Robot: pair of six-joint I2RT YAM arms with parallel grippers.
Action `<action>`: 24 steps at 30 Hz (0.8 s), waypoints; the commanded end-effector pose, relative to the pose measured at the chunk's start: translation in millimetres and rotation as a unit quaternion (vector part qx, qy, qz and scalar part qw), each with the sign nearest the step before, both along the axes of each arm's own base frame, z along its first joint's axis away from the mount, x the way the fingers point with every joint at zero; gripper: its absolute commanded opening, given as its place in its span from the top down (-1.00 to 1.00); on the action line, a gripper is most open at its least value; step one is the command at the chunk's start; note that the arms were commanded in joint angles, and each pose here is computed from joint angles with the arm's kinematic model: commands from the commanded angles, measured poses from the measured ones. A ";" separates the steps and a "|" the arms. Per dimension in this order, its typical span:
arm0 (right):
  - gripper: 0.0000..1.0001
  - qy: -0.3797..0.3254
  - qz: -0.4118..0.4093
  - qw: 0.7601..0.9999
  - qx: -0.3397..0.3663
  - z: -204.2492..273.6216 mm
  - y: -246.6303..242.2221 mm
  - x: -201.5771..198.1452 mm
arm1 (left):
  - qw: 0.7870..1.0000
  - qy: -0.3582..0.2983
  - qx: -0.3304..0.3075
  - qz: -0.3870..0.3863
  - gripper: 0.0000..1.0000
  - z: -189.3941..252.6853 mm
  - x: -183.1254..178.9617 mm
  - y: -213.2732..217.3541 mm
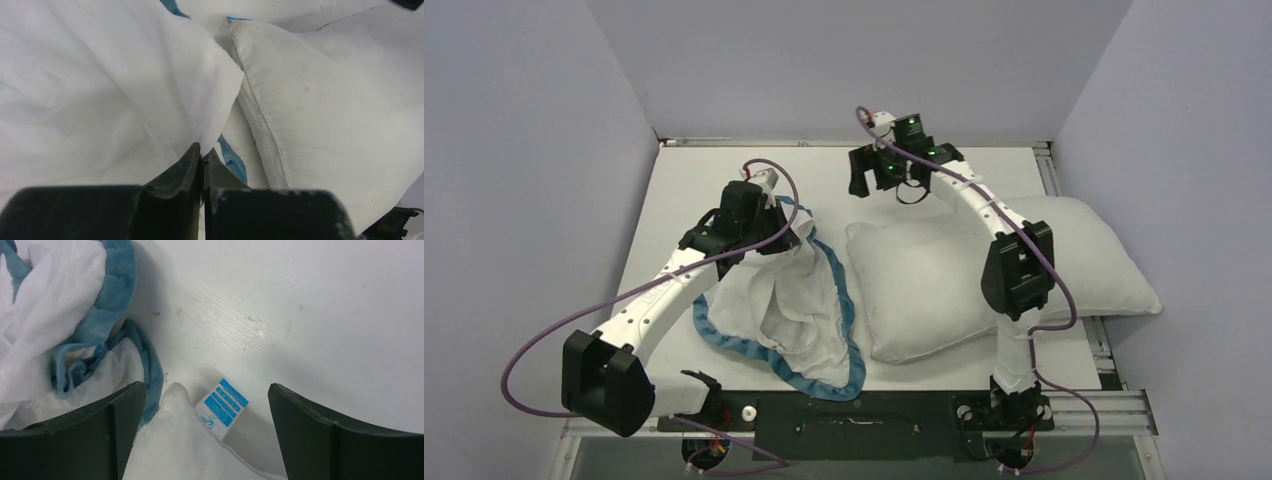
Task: Put the pillow into the pillowcase
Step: Pick up the pillow at the center of the board.
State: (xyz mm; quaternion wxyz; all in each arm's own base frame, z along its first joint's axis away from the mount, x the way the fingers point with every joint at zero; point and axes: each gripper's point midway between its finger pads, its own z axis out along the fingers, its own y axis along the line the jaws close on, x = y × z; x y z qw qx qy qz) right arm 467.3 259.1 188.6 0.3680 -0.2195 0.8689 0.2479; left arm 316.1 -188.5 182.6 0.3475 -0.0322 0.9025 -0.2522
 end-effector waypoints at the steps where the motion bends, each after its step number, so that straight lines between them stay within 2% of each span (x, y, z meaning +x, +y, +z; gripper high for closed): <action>1: -0.80 0.040 0.071 0.985 -0.154 -59.7 21.0 -33.5 | 0.999 -0.029 -0.014 0.000 1.00 17.8 1.1 -2.2; 4: -0.79 0.054 0.077 0.966 -0.241 -91.7 16.0 -41.9 | 1.000 -0.029 -0.010 0.002 1.00 18.2 0.1 -0.4; 8: -0.79 0.089 0.087 0.951 -0.284 -122.9 6.0 -48.6 | 0.999 -0.034 -0.006 0.003 1.00 22.0 0.2 1.4; 11: -0.80 0.110 0.104 0.953 -0.264 -131.3 10.2 -52.4 | 0.999 -0.037 -0.001 0.004 1.00 26.4 1.2 3.1; 13: -0.83 0.133 0.122 0.956 -0.231 -133.5 15.6 -56.2 | 0.999 -0.041 0.003 0.005 1.00 30.9 1.7 4.5; 14: -0.92 0.144 0.131 0.958 -0.212 -132.7 18.3 -57.9 | 0.999 -0.042 0.005 0.006 1.00 32.7 2.0 5.4; 15: -0.89 0.157 0.141 0.958 -0.194 -133.9 20.9 -60.4 | 0.999 -0.044 0.007 0.007 1.00 35.0 2.3 6.4; 17: -0.38 0.175 0.159 0.961 -0.145 -126.6 27.7 -63.9 | 0.999 -0.048 0.009 0.009 1.00 39.6 2.7 8.0; 19: 0.57 0.174 0.160 0.965 -0.115 -116.1 27.2 -59.9 | 0.998 -0.057 0.009 0.012 1.00 46.9 4.1 9.1; 20: 0.87 0.170 0.156 0.968 -0.104 -110.2 26.2 -56.8 | 0.998 -0.060 0.009 0.013 1.00 50.6 4.8 9.5; 24: 0.89 0.134 0.123 0.981 -0.063 -70.4 21.0 -40.0 | 0.997 -0.077 0.005 0.016 1.00 66.4 9.2 8.9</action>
